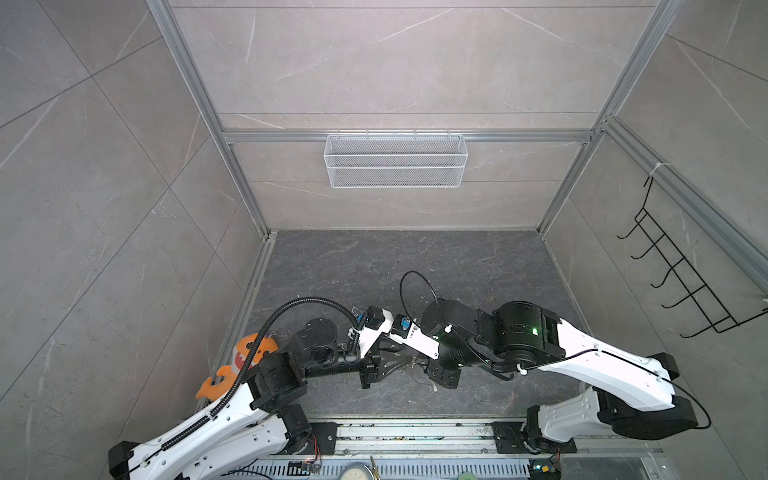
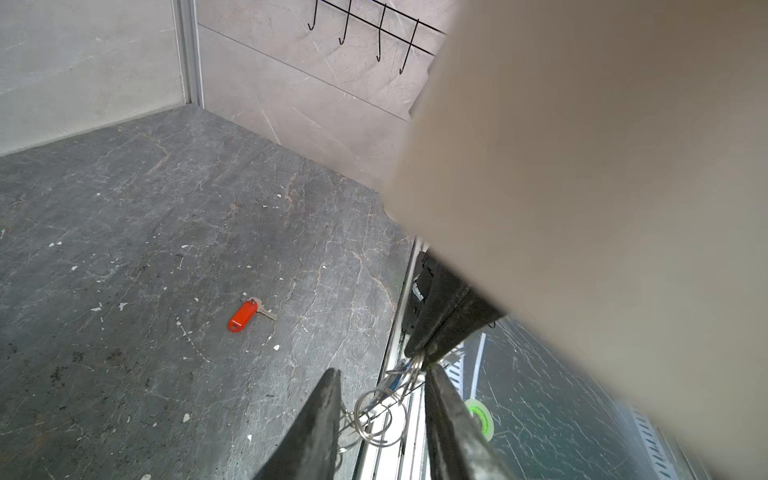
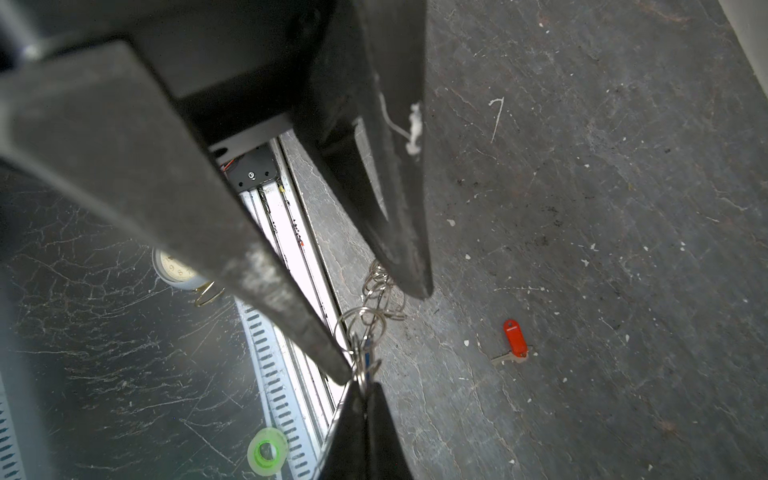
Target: Remove the keys from the keyring
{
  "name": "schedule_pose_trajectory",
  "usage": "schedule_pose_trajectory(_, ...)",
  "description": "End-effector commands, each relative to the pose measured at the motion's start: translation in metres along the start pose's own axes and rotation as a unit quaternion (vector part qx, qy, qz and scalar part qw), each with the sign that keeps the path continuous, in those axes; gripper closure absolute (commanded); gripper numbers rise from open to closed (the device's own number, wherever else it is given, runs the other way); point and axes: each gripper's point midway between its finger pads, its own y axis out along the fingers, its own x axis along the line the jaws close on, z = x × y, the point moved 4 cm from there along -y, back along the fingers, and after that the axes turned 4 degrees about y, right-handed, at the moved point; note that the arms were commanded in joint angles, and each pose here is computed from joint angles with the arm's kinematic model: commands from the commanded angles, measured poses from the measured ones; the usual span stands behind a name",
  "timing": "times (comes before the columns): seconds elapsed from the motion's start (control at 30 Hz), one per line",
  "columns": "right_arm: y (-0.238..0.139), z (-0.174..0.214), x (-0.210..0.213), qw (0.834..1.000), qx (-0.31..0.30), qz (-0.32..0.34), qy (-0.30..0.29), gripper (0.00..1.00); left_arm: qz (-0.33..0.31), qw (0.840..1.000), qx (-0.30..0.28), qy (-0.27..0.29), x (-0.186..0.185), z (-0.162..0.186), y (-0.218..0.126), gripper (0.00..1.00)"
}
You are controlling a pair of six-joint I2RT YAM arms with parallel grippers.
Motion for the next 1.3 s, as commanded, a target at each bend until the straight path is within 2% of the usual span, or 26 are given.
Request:
schedule_pose_trajectory(0.0,-0.003,-0.007,0.007,0.999,-0.026,-0.019,-0.004,1.0,0.027,0.999,-0.027,0.017,-0.01,-0.012,-0.003,0.7)
schedule_pose_trajectory(0.1,-0.004,-0.008,0.006,0.999,-0.03,-0.017,-0.004,1.0,0.031,0.999,-0.022,0.015,-0.01,-0.011,-0.002,0.72)
schedule_pose_trajectory(0.27,-0.006,-0.01,0.006,0.999,-0.038,-0.015,-0.003,1.0,0.044,0.999,-0.013,0.01,-0.013,-0.009,0.0,0.69)
schedule_pose_trajectory(0.4,-0.009,-0.012,0.004,0.999,-0.046,-0.011,-0.001,1.0,0.053,0.999,-0.008,0.008,-0.015,-0.007,0.0,0.77)
schedule_pose_trajectory(0.6,-0.013,-0.014,0.002,0.998,-0.057,-0.004,0.003,1.0,0.059,0.998,-0.002,0.006,-0.015,-0.006,0.003,0.77)
schedule_pose_trajectory(0.67,-0.015,-0.015,0.002,0.998,-0.062,-0.004,0.003,1.0,0.058,0.998,-0.001,0.005,-0.015,-0.006,0.004,0.75)
schedule_pose_trajectory(0.77,-0.016,-0.015,0.001,0.998,-0.064,-0.003,0.004,1.0,0.054,0.999,-0.005,0.007,-0.014,-0.008,0.002,0.67)
schedule_pose_trajectory(0.8,-0.017,-0.014,0.001,0.998,-0.066,-0.002,0.004,1.0,0.049,0.999,-0.005,0.006,-0.013,-0.007,0.001,0.67)
schedule_pose_trajectory(0.9,-0.017,-0.014,0.001,0.997,-0.071,-0.005,0.006,1.0,0.044,0.999,-0.013,0.008,-0.013,-0.007,-0.002,0.75)
schedule_pose_trajectory(1.03,-0.017,-0.015,0.002,0.997,-0.076,-0.008,0.007,1.0,0.049,0.999,-0.014,0.006,-0.014,-0.007,-0.001,0.7)
schedule_pose_trajectory(1.27,-0.014,-0.016,0.005,0.997,-0.069,-0.015,0.005,1.0,0.048,0.999,-0.02,0.012,-0.015,-0.011,-0.002,0.89)
